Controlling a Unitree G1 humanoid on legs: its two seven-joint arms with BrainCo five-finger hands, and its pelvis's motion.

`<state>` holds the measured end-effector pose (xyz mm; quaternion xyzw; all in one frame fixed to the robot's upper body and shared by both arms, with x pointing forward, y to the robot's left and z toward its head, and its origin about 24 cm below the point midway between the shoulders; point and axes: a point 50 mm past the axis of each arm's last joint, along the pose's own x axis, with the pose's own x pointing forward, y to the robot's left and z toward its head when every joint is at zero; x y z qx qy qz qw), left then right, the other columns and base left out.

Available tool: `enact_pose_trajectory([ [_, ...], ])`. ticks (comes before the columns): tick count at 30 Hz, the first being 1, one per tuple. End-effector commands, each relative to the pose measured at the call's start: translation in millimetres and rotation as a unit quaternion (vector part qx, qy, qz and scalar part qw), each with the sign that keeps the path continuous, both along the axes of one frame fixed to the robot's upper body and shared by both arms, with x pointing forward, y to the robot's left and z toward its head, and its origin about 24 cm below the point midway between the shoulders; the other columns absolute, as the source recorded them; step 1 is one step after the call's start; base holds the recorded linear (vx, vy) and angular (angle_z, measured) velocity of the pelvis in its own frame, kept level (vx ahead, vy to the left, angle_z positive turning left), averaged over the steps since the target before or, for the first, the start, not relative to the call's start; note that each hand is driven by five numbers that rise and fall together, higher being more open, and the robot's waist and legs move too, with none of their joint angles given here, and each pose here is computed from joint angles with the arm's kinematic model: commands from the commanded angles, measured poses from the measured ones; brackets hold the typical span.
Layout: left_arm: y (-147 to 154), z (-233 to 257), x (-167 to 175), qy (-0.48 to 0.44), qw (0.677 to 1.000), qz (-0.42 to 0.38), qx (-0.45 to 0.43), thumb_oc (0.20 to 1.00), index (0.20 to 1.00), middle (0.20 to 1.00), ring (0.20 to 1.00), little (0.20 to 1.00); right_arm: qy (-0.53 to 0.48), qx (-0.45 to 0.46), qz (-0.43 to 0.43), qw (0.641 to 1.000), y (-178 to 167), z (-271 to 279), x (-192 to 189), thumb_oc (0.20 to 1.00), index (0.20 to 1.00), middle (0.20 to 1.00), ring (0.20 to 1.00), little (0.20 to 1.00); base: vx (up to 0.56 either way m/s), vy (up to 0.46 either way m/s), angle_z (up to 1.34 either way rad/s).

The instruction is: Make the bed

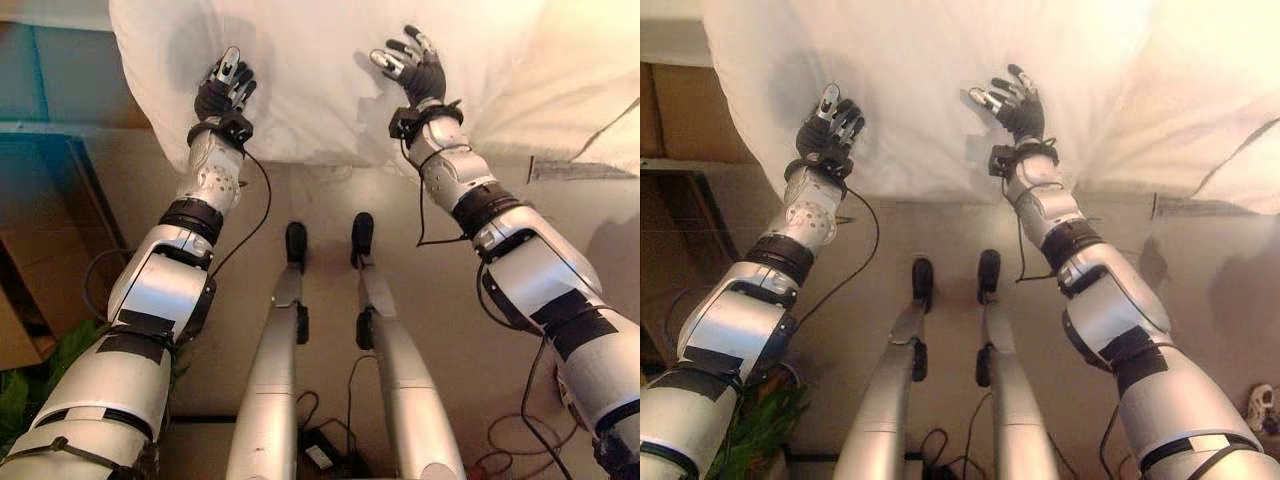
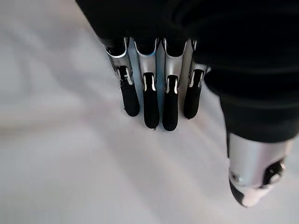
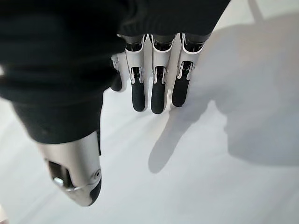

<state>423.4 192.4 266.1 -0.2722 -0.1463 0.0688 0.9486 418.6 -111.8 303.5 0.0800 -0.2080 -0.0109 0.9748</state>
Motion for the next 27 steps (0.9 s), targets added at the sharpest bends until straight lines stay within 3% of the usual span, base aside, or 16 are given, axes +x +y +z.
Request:
enact_pose_trajectory([
  [1,36,10,-6,0.005,0.996,0.078,0.034,1.000,1.000,1.000,1.000,1.000,0.034,0.006,-0.047,0.998,-15,-15,5,1.000,1.000,1.000,1.000,1.000,0.00,0.000,0.00],
  [7,55,-10,-8,0.062,0.988,0.127,0.059,1.000,1.000,1.000,1.000,1.000,0.093,0.020,-0.149,0.984,-76,-42,7,1.000,1.000,1.000,1.000,1.000,-0.03,-0.020,0.06],
  [8,65,-22,-10,0.079,0.985,0.142,0.051,1.000,1.000,1.000,1.000,1.000,0.113,0.037,-0.181,0.976,-96,-54,5,1.000,1.000,1.000,1.000,1.000,-0.01,-0.014,0.13],
  [13,85,-63,-19,0.124,0.977,0.174,0.025,1.000,1.000,1.000,1.000,1.000,0.148,0.085,-0.227,0.959,-131,-89,-4,1.000,1.000,1.000,1.000,1.000,-0.01,-0.001,0.08],
  [14,103,-87,-29,0.159,0.967,0.196,0.022,1.000,1.000,1.000,1.000,1.000,0.168,0.108,-0.251,0.947,-149,-110,-12,1.000,1.000,1.000,1.000,1.000,-0.03,0.024,0.01],
  [19,132,-144,-57,0.230,0.945,0.233,0.009,1.000,1.000,1.000,1.000,1.000,0.229,0.166,-0.311,0.907,-189,-176,-41,1.000,1.000,1.000,1.000,1.000,-0.04,0.034,0.01],
  [27,128,-237,-102,0.323,0.916,0.235,-0.037,1.000,1.000,1.000,1.000,1.000,0.335,0.176,-0.348,0.858,-208,-276,-101,1.000,1.000,1.000,1.000,1.000,-0.05,0.031,0.00],
])
